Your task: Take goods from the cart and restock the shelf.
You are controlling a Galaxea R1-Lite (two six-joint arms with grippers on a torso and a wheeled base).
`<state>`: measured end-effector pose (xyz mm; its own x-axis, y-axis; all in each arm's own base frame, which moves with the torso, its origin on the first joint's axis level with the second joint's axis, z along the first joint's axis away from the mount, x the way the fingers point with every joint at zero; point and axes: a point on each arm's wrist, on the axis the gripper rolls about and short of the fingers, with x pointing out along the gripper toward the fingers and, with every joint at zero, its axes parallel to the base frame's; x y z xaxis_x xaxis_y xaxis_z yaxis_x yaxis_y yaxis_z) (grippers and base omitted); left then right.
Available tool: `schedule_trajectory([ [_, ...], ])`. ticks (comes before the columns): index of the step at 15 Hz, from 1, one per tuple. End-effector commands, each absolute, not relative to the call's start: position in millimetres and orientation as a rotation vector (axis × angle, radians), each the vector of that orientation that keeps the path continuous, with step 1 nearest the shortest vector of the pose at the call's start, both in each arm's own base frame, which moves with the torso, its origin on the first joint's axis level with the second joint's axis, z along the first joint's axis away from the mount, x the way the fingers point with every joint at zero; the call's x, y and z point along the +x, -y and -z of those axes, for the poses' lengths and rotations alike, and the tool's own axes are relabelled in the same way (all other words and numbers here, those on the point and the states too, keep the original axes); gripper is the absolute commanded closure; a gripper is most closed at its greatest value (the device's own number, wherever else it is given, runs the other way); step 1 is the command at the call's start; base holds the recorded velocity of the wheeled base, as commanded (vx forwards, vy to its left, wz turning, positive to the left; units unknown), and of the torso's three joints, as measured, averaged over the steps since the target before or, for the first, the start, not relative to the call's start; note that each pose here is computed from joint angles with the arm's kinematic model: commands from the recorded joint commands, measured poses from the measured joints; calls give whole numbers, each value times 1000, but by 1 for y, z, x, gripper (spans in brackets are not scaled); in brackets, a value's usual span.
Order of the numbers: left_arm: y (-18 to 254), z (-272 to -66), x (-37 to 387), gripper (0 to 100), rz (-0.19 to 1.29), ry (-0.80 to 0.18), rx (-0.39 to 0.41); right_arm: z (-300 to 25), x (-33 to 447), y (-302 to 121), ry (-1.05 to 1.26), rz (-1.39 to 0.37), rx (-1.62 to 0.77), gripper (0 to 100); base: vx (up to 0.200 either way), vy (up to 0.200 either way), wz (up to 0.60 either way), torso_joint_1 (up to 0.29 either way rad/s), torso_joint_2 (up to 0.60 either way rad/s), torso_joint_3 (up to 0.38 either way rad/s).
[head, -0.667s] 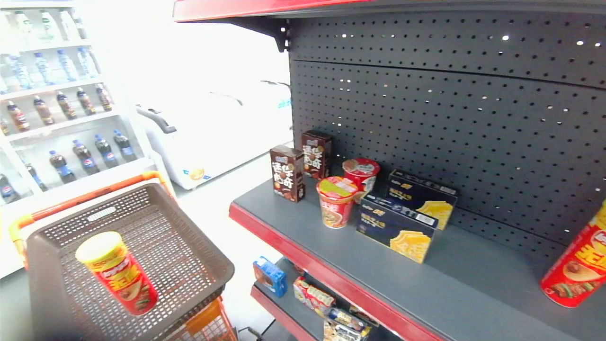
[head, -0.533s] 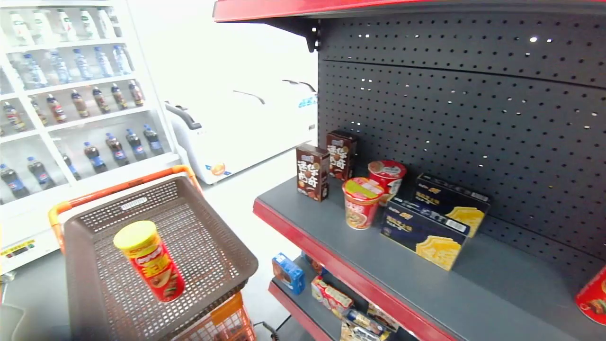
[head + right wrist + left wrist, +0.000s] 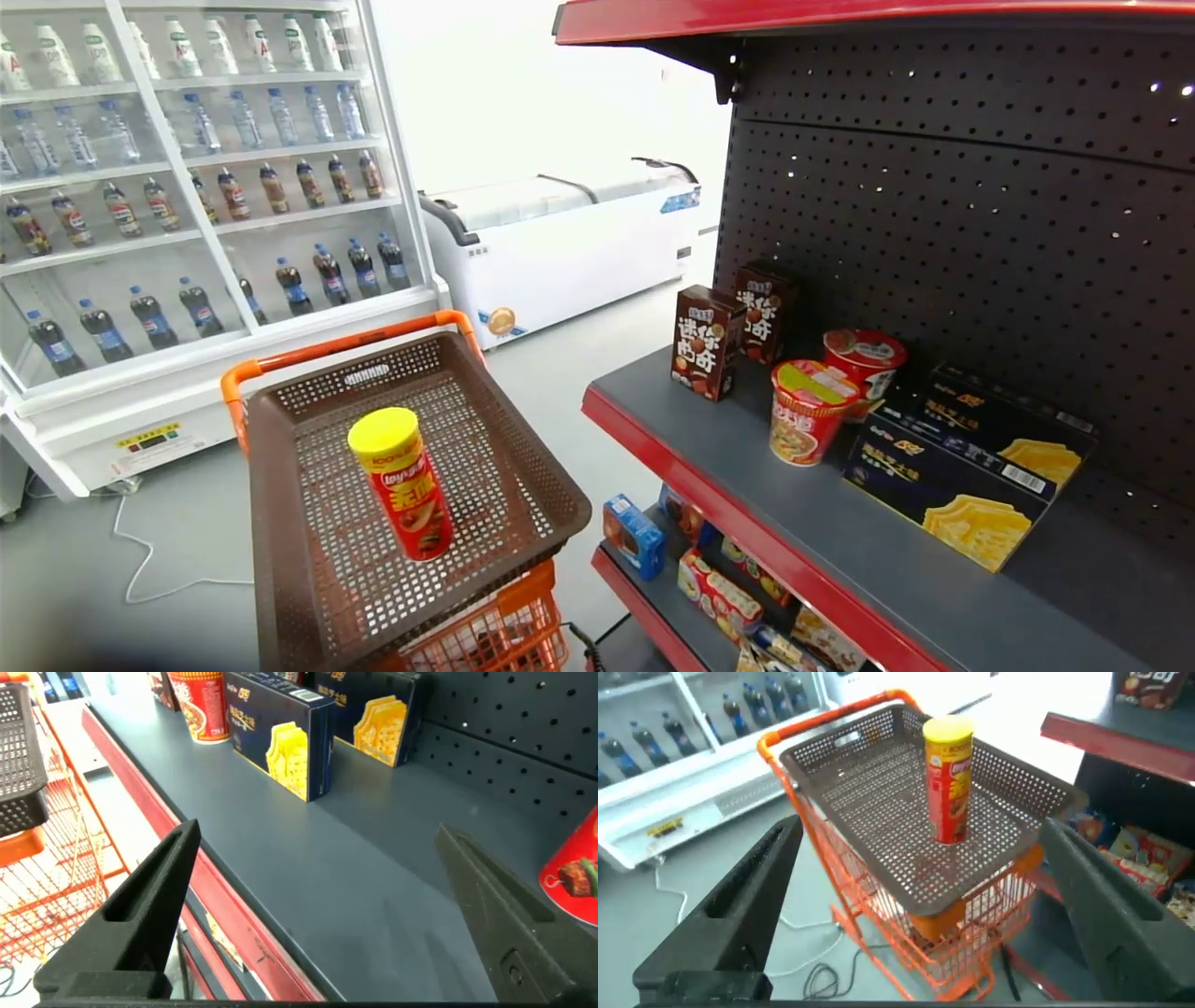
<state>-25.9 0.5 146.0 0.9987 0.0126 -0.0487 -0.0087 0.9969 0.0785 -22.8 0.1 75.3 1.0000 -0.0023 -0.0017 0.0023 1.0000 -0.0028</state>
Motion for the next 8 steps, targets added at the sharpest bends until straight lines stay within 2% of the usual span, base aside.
schedule_trajectory([
  [1, -2, -210, 33, 0, -56, -303, 109, -75, -23, 0, -2, 2, -3, 0, 0, 0, 0, 0, 0, 0],
  [2, 0, -223, 69, 0, -45, -377, 135, -75, -23, 0, -2, 2, -3, 0, 0, 0, 0, 0, 0, 0],
  [3, 9, -222, 86, 0, 1, -418, 159, -75, -23, 0, -2, 2, -3, 0, 0, 0, 0, 0, 0, 0],
  [5, 14, -209, 119, 0, -9, -546, 152, -75, -23, 0, -3, 2, -3, 0, 0, 0, 0, 0, 0, 0],
  [7, 5, -201, 146, 0, -4, -584, 112, -75, -23, 0, -2, 2, -3, 0, 0, 0, 0, 0, 0, 0],
  [8, -9, -201, 156, 0, 58, -552, 91, -75, -23, 0, -3, 2, -3, 0, 0, 0, 0, 0, 0, 0],
])
